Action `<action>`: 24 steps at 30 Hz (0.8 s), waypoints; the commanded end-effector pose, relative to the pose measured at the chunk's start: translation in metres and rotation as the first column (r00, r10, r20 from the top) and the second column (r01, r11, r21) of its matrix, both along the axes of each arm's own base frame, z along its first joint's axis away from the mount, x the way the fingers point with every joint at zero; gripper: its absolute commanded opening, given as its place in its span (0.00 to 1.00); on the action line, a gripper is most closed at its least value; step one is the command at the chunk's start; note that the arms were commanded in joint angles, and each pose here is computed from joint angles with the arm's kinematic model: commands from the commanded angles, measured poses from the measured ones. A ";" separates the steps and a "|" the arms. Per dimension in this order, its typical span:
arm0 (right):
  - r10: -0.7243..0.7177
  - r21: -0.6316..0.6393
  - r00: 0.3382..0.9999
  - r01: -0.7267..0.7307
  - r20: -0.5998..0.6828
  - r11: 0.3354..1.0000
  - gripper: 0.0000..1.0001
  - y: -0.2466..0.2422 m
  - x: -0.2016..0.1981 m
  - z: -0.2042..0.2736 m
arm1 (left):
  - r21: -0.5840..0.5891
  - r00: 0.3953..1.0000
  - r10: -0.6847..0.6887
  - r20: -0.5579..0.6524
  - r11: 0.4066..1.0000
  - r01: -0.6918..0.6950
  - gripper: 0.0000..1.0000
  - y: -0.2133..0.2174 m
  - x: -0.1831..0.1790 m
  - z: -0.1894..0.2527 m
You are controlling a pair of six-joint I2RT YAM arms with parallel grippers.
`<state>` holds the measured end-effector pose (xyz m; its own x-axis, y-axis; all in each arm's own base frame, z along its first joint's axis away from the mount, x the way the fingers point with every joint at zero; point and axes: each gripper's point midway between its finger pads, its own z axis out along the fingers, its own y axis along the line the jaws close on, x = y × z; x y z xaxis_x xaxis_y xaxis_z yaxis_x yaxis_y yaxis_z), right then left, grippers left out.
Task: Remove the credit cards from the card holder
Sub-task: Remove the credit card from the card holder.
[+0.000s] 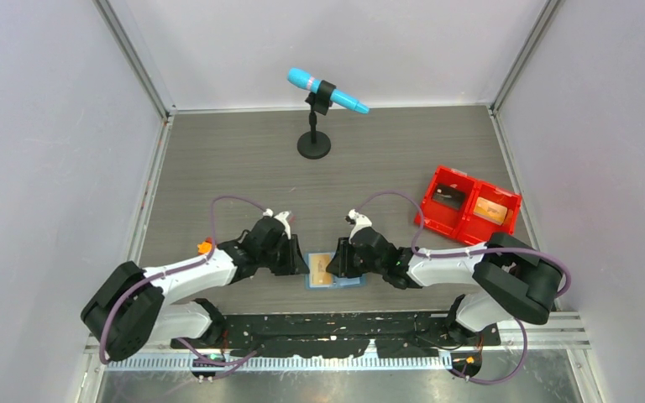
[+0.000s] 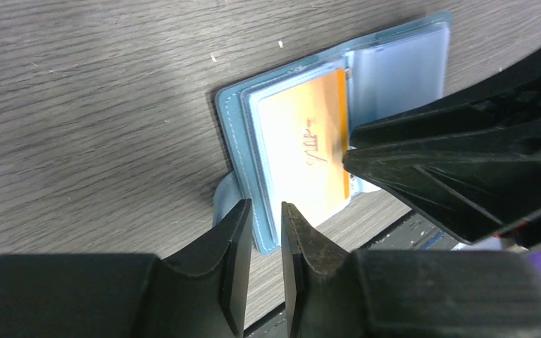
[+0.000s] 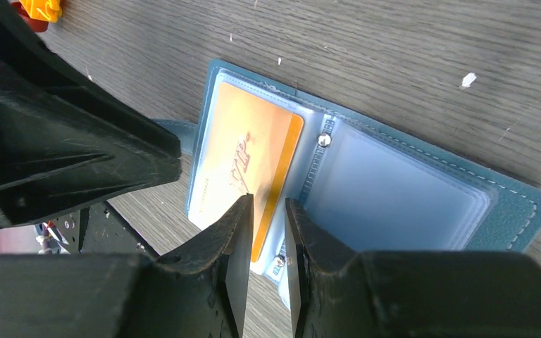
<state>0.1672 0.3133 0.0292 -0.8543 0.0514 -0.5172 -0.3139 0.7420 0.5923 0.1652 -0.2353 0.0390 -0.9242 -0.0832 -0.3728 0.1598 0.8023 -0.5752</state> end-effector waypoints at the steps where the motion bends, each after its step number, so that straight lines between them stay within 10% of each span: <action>1: 0.011 0.041 0.999 -0.013 0.046 0.999 0.30 0.005 0.003 0.015 | -0.005 1.000 0.004 0.009 1.000 -0.004 0.23 -0.008 0.009 -0.002; 24: -0.025 0.035 0.999 0.024 0.028 0.999 0.35 -0.001 0.007 0.015 | 0.056 0.997 0.018 -0.071 0.998 -0.014 0.15 0.002 -0.002 -0.036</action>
